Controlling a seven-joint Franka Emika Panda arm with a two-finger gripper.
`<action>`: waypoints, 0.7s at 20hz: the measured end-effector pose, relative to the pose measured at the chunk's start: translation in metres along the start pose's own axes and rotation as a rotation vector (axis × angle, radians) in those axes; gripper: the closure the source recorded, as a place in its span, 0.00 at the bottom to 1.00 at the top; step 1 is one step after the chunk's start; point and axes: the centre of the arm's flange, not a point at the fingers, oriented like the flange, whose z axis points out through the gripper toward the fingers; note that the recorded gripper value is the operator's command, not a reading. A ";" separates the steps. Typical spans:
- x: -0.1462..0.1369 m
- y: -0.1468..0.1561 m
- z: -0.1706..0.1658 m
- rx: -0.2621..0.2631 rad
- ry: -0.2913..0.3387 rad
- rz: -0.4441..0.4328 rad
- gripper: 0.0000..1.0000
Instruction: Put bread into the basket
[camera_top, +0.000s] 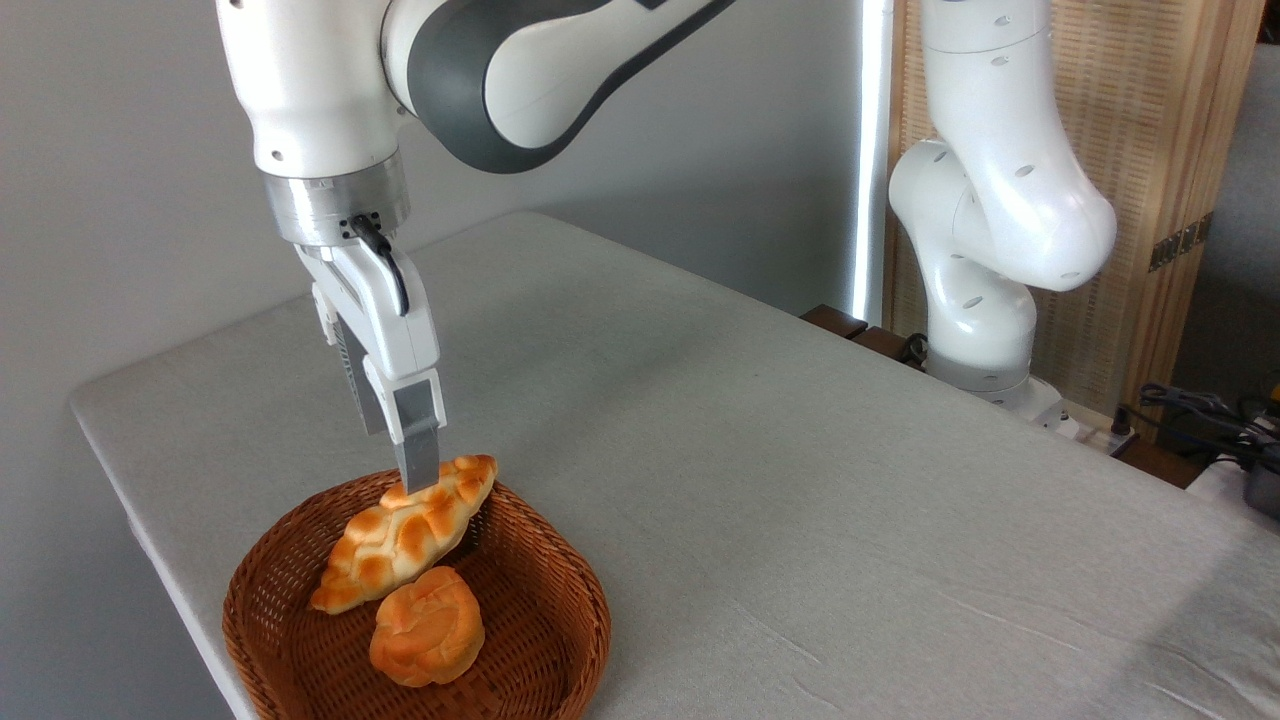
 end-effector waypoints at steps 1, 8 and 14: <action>-0.001 -0.001 -0.004 -0.008 -0.001 -0.007 0.00; -0.062 -0.007 -0.088 -0.053 -0.031 -0.083 0.00; -0.092 0.001 -0.113 -0.066 -0.039 -0.133 0.00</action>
